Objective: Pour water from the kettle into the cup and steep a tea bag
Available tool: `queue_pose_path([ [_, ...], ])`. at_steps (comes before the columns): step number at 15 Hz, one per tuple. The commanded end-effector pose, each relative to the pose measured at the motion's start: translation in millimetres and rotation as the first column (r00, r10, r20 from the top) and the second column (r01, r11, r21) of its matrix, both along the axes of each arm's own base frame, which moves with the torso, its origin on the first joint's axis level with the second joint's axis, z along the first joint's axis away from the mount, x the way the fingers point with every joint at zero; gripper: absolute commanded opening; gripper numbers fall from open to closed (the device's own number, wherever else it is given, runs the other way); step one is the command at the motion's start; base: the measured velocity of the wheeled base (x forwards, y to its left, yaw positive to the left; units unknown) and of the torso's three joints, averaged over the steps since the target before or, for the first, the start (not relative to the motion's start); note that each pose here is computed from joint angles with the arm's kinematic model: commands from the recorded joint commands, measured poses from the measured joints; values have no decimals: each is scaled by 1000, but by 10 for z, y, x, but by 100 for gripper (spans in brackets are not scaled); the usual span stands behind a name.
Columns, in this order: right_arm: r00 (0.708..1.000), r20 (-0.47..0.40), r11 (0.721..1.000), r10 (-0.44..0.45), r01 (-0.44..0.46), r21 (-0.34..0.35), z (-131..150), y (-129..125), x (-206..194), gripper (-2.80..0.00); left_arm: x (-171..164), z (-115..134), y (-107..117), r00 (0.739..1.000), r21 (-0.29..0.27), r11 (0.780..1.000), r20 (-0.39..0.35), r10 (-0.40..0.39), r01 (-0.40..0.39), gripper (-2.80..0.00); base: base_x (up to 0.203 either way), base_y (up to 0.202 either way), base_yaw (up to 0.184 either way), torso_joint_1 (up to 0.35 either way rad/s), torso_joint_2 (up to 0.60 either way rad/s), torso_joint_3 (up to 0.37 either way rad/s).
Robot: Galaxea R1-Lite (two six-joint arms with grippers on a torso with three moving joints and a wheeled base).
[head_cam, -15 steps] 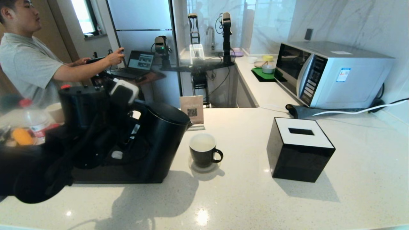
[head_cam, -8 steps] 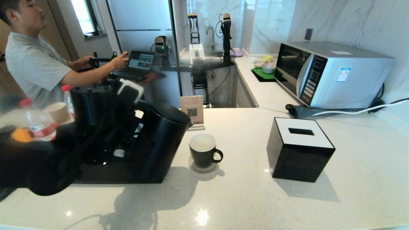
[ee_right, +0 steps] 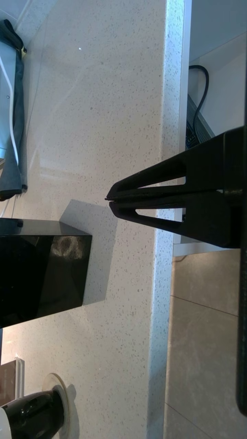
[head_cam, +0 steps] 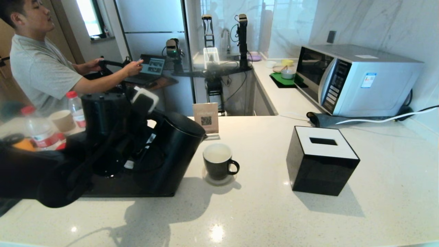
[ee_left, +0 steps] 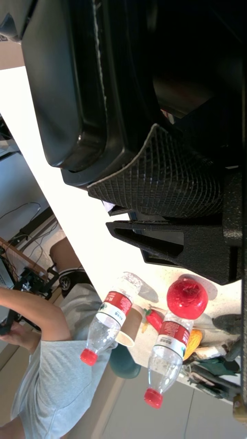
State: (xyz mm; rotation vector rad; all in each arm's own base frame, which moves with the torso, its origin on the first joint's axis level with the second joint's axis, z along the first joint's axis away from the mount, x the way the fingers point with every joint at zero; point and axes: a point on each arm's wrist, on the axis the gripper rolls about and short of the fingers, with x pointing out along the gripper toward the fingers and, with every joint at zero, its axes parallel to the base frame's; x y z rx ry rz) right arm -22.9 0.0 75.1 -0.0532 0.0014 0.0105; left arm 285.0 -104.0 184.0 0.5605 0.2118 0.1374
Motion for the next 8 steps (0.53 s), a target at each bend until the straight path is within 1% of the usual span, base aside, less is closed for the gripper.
queue_pose_path([
  [1, 1000, -1, 1000, 1, -1, -1, 0, 0, 1, -280, 42, 4, -20, 1000, 8, 1000, 5, 1, -1, -280, 0, 0, 0, 0, 0, 0],
  [4, 1000, -1, 1000, 0, 0, -1, 0, 0, 1, -280, 85, 4, -43, 1000, 18, 1000, 4, -2, 2, -280, 0, 0, 0, 0, 0, 0],
  [6, 1000, -1, 1000, 1, -1, -1, 0, 0, 1, -280, 84, 1, -54, 1000, 40, 999, 1, -9, 9, -280, 0, 0, 0, 0, 0, 0],
  [8, 1000, -1, 1000, 2, -2, -1, 0, 0, 1, -280, 81, 1, -73, 1000, 42, 999, 0, -16, 16, -280, 0, 0, 0, 0, 0, 0],
])
